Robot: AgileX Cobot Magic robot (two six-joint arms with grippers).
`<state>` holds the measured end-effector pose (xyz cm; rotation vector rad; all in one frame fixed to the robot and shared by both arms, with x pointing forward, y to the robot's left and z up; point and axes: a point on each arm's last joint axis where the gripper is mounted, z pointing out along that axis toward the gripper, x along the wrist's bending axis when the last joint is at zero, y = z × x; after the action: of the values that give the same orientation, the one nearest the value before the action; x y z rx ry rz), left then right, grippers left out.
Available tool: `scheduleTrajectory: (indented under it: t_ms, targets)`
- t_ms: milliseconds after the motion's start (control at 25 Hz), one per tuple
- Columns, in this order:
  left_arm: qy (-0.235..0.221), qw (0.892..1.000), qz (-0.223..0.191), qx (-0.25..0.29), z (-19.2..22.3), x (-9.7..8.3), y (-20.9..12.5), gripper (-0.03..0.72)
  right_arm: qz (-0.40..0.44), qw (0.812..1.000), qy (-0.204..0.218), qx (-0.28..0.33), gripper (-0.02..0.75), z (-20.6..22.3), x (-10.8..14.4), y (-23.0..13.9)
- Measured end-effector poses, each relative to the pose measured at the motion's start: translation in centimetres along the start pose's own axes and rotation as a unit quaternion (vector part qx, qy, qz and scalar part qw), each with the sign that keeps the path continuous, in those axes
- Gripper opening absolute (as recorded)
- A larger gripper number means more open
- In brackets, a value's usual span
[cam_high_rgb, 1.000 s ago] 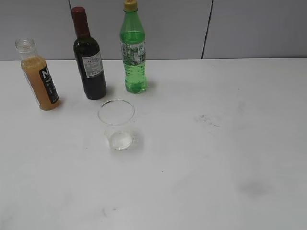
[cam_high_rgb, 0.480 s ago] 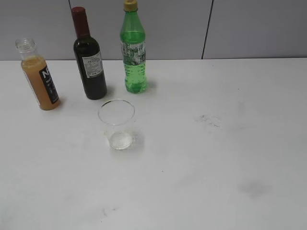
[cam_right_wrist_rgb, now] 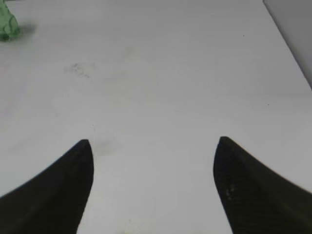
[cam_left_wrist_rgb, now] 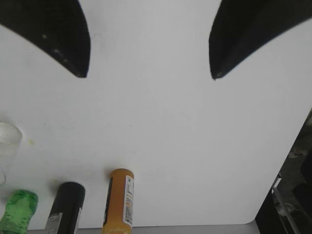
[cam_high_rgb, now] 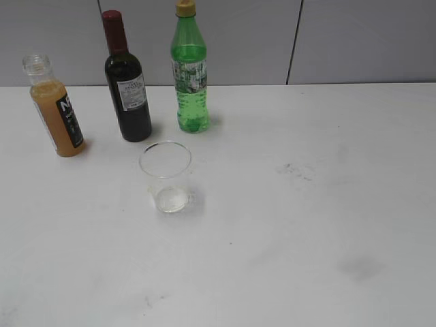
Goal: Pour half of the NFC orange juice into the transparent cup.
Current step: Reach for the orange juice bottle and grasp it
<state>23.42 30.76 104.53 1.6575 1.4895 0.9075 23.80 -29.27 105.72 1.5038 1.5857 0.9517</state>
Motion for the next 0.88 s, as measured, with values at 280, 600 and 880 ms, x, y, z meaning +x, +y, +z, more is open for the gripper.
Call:
scheduleTrajectory:
  t_ms: [280, 600, 880]
  targets:
    - [0.0, 1.0, 0.0, 0.0, 0.0, 0.0, 0.0, 0.584, 0.001, 1.0, -0.001, -0.013, 0.588, -0.31, 0.04, -0.37]
    - [0.0, 1.0, 0.0, 0.0, 0.0, 0.0, 0.0, 0.584, 0.003, 1.0, -0.001, -0.013, 0.587, -0.31, 0.04, -0.37]
    - [0.0, 1.0, 0.0, 0.0, 0.0, 0.0, 0.0, 0.584, 0.003, 1.0, -0.001, -0.013, 0.587, -0.31, 0.04, -0.37]
